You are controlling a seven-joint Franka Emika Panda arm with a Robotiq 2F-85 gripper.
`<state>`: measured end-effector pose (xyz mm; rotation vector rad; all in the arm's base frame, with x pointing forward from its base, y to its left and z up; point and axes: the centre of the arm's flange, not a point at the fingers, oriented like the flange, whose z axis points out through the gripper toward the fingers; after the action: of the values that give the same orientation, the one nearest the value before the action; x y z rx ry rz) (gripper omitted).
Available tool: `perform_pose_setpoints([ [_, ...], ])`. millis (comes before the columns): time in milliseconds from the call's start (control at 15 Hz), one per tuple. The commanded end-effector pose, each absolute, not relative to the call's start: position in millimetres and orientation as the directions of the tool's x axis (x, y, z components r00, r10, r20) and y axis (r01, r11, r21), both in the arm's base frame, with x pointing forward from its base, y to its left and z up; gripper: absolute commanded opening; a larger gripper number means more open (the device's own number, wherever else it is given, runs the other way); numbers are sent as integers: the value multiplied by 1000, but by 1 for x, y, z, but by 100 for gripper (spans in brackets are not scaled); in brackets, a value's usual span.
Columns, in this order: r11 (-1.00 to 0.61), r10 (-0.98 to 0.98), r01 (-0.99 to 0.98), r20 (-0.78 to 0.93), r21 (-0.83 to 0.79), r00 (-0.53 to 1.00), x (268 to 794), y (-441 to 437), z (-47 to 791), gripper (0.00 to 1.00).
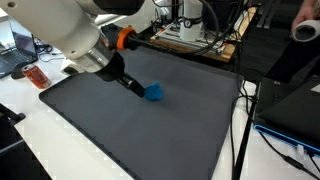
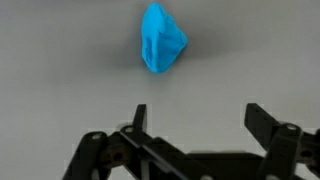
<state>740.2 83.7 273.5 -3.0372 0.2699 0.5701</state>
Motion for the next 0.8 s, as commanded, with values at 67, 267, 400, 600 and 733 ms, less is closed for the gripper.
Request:
perform_pose_setpoints([
  [67,-971,-154,-215,-414,-105,897,731,55,265,100],
  [267,-961,-148,-231,-426,-149,893,727,36,262,100],
  [400,-952,-138,-240,-430,-192,892,723,23,259,100],
  [600,-933,-125,-254,-433,-255,893,716,5,253,100],
  [733,-918,-117,-262,-429,-297,896,712,-7,249,100],
])
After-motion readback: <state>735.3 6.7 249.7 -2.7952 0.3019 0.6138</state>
